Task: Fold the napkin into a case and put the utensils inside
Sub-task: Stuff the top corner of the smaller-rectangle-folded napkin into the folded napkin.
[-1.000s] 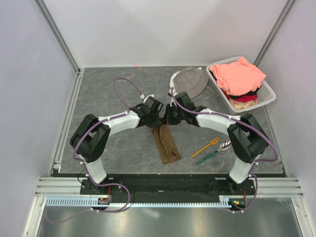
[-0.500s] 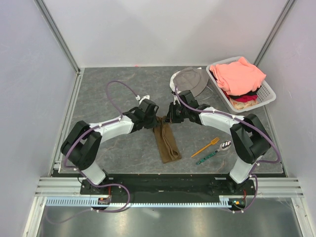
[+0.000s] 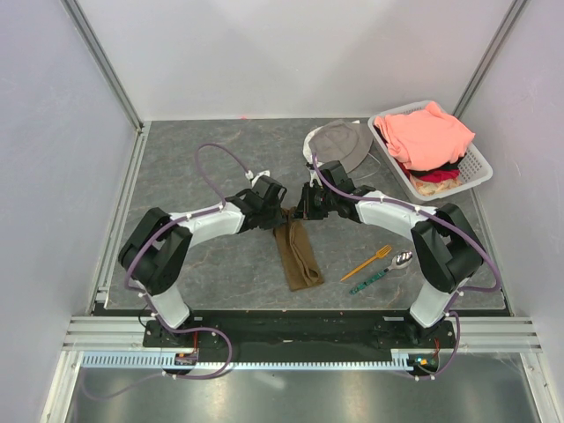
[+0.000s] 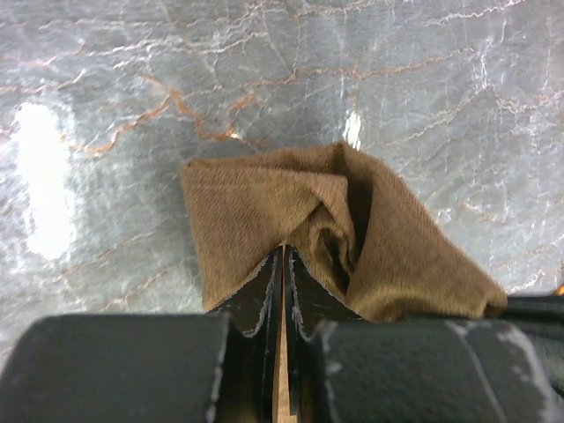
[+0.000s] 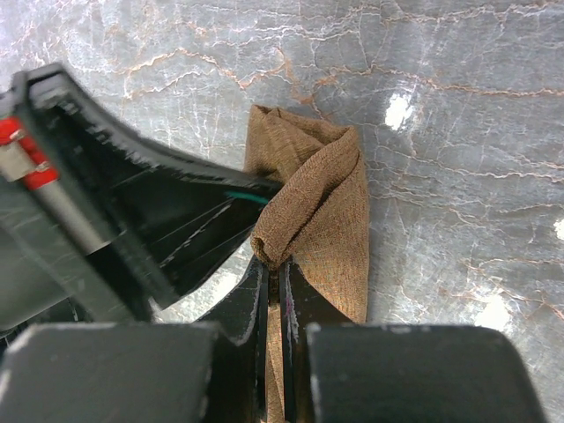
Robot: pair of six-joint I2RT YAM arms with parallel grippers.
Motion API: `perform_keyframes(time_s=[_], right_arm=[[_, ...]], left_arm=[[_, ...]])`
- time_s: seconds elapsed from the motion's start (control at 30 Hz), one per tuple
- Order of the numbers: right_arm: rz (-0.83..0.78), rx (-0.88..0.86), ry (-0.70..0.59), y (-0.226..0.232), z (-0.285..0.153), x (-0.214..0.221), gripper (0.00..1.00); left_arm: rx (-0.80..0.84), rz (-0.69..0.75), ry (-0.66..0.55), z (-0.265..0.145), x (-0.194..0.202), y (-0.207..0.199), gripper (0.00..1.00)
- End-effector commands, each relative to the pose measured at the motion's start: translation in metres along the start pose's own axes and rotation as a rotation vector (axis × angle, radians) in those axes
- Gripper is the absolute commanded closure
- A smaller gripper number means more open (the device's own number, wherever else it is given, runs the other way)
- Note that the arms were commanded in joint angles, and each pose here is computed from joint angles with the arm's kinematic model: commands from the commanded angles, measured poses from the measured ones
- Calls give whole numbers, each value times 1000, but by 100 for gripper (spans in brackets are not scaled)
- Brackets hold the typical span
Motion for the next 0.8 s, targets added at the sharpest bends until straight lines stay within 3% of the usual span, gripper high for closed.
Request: perform_keyframes(time_s=[0.0,0.23,0.37,0.57,0.77], right_arm=[[-29,-80,-56,19,-10,-15,100],[5,-72,-49,13,1,-12,100],[25,-46,-55,5,10,-11,100],[43,-43,-44,3,15,-8,100],[43,-54,-36,3,15,-7,100]], left_arm=[[40,-36,-59,11,-20,-16,93],[70,-75,-105,31,-23,-21,93],[71,-67,-132,8,-19,-13,92],[72,-9,-130,-33,-19,-6,80],[25,41,-118,-30,-19,-1,69]])
Point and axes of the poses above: each gripper's point midway between its finger pads, its own z axis out along the fingers, its own y axis along the line the jaws close on, x = y × z, the point moved 10 cm from there along -z, back along the fingers, and after that the axes turned 8 degrees about z, right-handed, at the moved point
